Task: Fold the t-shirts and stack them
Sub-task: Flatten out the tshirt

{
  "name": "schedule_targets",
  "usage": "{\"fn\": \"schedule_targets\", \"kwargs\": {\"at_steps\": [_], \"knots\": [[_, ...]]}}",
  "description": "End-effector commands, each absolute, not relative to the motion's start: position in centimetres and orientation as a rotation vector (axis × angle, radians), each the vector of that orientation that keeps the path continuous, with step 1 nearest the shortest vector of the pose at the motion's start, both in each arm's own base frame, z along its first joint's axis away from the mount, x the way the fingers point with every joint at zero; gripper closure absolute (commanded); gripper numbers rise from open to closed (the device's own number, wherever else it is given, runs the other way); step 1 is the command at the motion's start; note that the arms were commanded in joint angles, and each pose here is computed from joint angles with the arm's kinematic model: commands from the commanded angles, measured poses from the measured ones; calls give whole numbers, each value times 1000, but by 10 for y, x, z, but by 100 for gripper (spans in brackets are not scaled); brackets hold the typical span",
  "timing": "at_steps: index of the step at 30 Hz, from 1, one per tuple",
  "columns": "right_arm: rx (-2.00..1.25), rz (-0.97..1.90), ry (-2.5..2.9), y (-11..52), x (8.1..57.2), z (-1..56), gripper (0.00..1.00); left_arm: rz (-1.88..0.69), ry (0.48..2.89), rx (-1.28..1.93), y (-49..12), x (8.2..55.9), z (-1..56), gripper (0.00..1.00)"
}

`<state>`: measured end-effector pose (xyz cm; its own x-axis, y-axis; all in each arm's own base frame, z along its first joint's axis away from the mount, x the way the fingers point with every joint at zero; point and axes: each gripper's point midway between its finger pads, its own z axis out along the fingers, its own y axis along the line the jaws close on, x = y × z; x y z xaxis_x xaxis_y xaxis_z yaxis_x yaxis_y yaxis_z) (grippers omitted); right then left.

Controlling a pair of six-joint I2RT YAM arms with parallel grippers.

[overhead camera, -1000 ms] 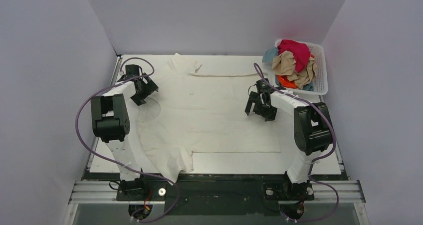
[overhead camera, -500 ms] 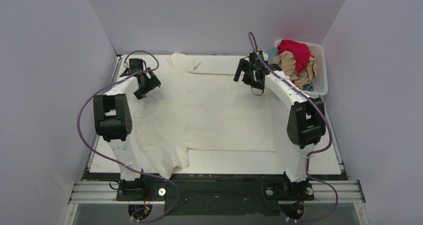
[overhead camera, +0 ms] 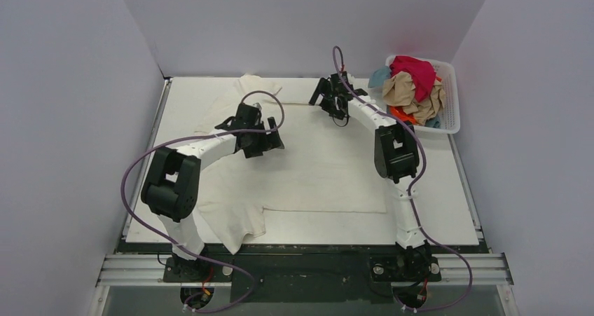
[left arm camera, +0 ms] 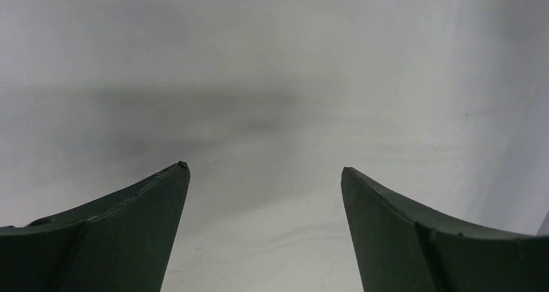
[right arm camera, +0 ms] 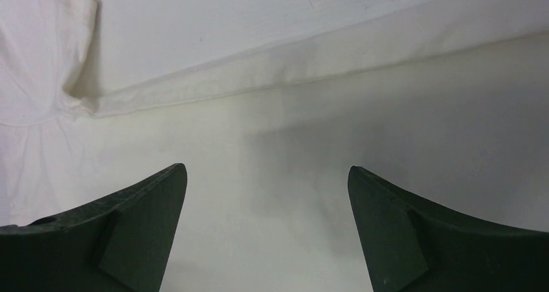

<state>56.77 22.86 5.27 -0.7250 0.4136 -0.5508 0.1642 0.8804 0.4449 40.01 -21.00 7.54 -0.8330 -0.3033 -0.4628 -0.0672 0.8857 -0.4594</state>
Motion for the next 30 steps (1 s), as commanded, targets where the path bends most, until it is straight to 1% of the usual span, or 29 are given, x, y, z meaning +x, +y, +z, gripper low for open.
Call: {"fn": "schedule_targets", "kwargs": {"at_steps": [1,4,10,14,15,16,17,20,21,22,23,24,27,30], "knots": [[455,545,2261,238,598,75,10,-676,2520,-245,-227,385,65,2],[482,537,2254,237,608,61,10,-658,2568,-236,-226,368,49,2],[588,535,2219,226,628,42,10,-495,2669,-252,-200,338,19,2],[650,576,2101,225,651,46,10,-450,2717,-252,-191,321,4,2],[657,591,2065,226,659,55,10,-439,2730,-251,-188,317,0,2],[679,597,2054,226,664,48,10,-431,2736,-240,-188,315,-1,2],[689,603,2010,225,673,59,10,-420,2747,-232,-186,312,-5,2],[799,580,1877,211,694,61,10,-390,2771,-229,-183,307,-11,2],[816,590,1822,209,702,70,10,-393,2775,-228,-184,306,-12,2],[862,568,1784,200,708,67,10,-410,2773,-220,-186,306,-11,2],[874,583,1728,197,715,80,10,-416,2773,-216,-186,305,-11,2],[906,571,1696,190,720,77,10,-433,2765,-212,-189,307,-8,2],[916,607,1603,180,732,109,10,-472,2724,-204,-195,316,2,2],[854,632,1598,174,732,147,9,-517,2642,-184,-204,336,27,2]]}}
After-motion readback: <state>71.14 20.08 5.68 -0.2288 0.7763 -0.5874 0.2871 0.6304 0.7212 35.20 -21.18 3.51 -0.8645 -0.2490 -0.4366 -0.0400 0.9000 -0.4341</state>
